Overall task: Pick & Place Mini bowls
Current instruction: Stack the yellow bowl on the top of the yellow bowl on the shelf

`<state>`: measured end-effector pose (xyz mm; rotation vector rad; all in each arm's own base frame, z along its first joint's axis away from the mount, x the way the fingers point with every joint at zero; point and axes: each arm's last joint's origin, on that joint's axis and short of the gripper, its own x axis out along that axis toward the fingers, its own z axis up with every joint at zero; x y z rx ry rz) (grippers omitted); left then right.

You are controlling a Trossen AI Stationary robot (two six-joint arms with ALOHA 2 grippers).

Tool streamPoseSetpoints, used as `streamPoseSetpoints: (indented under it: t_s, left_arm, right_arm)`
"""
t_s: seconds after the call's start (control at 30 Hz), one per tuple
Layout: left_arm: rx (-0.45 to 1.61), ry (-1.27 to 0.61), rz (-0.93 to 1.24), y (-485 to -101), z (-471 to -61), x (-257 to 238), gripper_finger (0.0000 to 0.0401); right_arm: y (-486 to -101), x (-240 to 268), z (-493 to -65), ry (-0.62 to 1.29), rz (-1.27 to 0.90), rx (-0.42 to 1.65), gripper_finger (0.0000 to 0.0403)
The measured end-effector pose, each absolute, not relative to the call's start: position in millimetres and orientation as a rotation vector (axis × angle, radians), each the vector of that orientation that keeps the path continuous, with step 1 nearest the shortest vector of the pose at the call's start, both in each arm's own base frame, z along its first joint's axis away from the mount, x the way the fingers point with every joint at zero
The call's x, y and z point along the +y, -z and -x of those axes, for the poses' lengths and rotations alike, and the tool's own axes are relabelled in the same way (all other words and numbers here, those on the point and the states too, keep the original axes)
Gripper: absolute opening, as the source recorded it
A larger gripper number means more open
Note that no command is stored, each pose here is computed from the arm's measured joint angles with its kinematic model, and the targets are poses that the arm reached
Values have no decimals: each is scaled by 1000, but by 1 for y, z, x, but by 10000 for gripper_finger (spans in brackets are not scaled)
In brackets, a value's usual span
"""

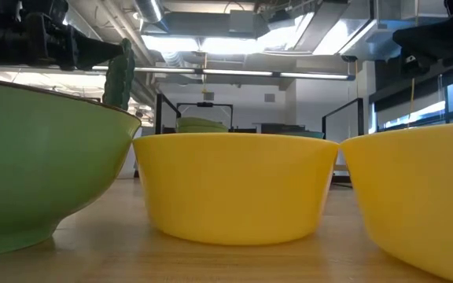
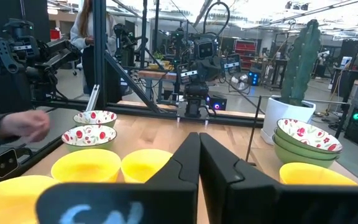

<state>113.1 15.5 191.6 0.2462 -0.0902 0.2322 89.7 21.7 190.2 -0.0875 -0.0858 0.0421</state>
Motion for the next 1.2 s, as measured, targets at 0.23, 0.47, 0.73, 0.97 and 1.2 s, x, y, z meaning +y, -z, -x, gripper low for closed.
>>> streamPoseSetpoints:
  t_s: [0.23,0.47,0.73,0.97,1.2]
  left_arm:
    - [-90,-232,-246,-192,-113,15,5]
    - [-90,-232,-246,-192,-113,15,8]
    - [-90,-232,-246,-192,-113,15,4]
    - [-96,-222,-201,-192,-113,15,8]
    - [-216,-218,-232,-203,-111,14,2]
  right_arm:
    - [-190,22,-90,-38,97,-85,7]
    - [-190,22,-90,-37,139,-87,7]
    - [-190,21,-90,2,139,-83,7]
    - [-190,20,-90,5,139,-83,7]
    - [-191,20,-90,5,127,-92,7]
